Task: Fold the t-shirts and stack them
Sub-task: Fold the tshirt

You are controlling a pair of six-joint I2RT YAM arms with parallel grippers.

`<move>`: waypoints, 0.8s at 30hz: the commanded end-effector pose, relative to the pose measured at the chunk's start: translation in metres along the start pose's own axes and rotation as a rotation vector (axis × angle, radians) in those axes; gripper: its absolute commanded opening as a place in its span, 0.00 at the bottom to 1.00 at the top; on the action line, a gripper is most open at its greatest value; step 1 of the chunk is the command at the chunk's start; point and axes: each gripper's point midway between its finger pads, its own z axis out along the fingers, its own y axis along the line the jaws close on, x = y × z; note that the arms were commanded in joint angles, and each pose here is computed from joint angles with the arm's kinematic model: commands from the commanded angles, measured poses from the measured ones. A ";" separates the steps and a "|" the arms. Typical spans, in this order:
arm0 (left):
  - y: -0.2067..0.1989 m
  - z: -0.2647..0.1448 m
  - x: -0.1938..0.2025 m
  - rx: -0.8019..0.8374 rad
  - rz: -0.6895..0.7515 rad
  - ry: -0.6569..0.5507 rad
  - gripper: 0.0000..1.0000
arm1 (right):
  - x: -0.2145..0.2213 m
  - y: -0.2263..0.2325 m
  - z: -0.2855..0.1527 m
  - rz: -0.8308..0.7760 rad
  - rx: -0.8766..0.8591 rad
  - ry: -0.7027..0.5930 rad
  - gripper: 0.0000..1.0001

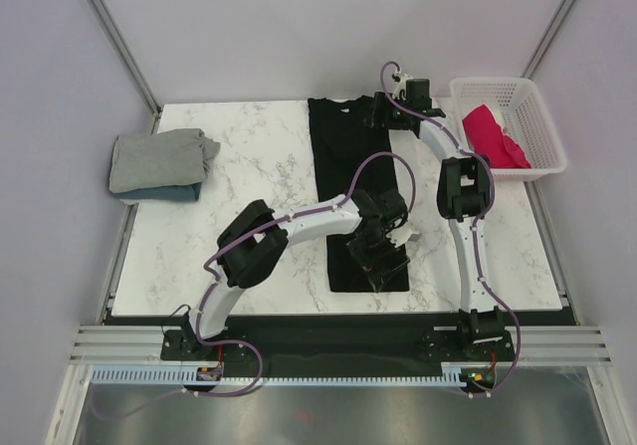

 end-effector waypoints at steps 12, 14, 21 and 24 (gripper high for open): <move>0.016 -0.131 0.014 -0.182 -0.058 -0.289 1.00 | -0.089 0.001 -0.147 0.087 0.030 -0.136 0.93; 0.019 -0.158 0.016 -0.166 -0.158 -0.363 1.00 | -0.095 0.002 -0.197 0.164 -0.005 -0.153 0.93; 0.099 -0.162 0.068 -0.230 -0.416 -0.332 1.00 | 0.072 0.057 -0.265 0.511 -0.192 0.238 0.88; 0.056 -0.157 0.020 0.148 -0.715 -0.456 0.93 | 0.138 0.073 -0.288 0.683 -0.208 0.365 0.87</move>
